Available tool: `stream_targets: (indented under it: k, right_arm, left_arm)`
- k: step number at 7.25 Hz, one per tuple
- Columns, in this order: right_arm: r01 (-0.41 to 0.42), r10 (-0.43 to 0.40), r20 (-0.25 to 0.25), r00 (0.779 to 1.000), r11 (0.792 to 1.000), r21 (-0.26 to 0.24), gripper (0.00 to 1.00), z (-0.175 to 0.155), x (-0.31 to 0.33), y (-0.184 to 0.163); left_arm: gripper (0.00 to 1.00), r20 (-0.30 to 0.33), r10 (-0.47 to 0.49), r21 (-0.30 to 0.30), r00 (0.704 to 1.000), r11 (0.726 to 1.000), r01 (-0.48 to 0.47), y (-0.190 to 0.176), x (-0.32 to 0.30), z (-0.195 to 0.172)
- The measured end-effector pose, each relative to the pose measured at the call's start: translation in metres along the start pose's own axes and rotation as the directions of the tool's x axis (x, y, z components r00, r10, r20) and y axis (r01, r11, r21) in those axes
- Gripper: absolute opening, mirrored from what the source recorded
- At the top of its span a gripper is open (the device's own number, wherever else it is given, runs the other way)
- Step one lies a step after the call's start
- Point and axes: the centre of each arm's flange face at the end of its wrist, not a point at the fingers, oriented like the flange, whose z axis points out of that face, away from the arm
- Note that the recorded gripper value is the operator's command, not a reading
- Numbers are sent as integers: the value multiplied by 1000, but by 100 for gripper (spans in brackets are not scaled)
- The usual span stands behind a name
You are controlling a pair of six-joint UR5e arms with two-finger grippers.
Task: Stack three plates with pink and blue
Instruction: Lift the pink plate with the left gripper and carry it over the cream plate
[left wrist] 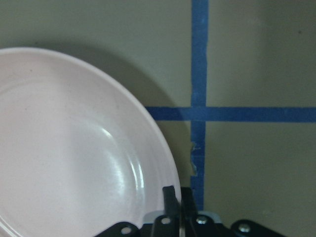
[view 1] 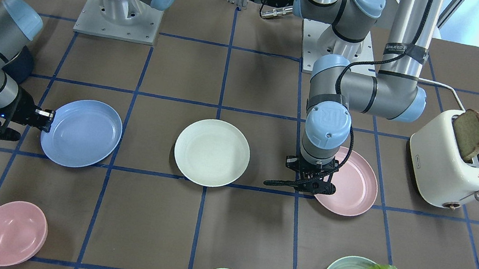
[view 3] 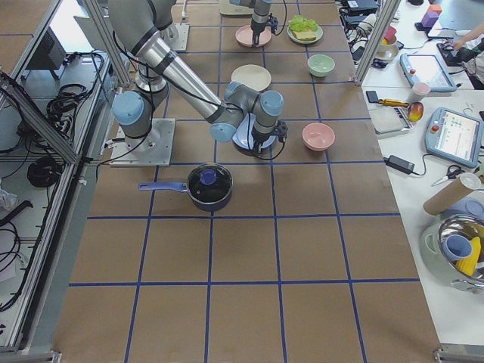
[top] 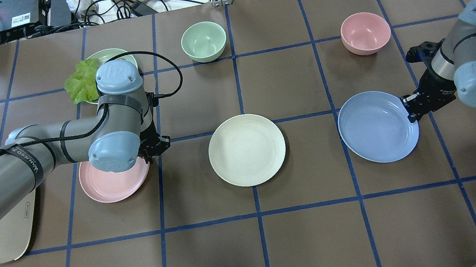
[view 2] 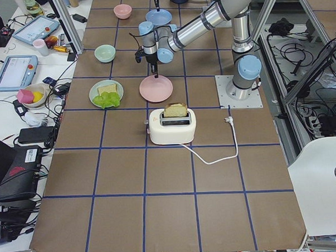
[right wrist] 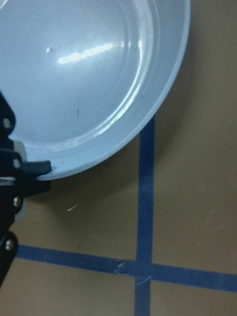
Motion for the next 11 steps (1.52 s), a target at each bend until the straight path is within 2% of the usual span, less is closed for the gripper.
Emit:
stream_targets:
  k: [2, 5, 9, 11]
  right_arm:
    - [13, -12, -12, 1000, 1000, 19, 0, -11, -3, 0]
    - [28, -28, -16, 999, 999, 35, 0, -35, -7, -14]
    - [62, -62, -29, 998, 998, 10, 0, -95, -36, -46]
    - [65, -64, -41, 997, 998, 16, 0, -102, -47, -51]
  left_arm:
    - [0, 35, 24, -18, 999, 1000, -23, -8, 5, -20]
    - [0, 65, 46, -56, 997, 998, -42, -30, 46, -81]
    - [0, 98, 10, -63, 995, 998, -4, -35, 120, -115]
    - [0, 67, -43, -59, 997, 997, 47, -32, 171, -148]
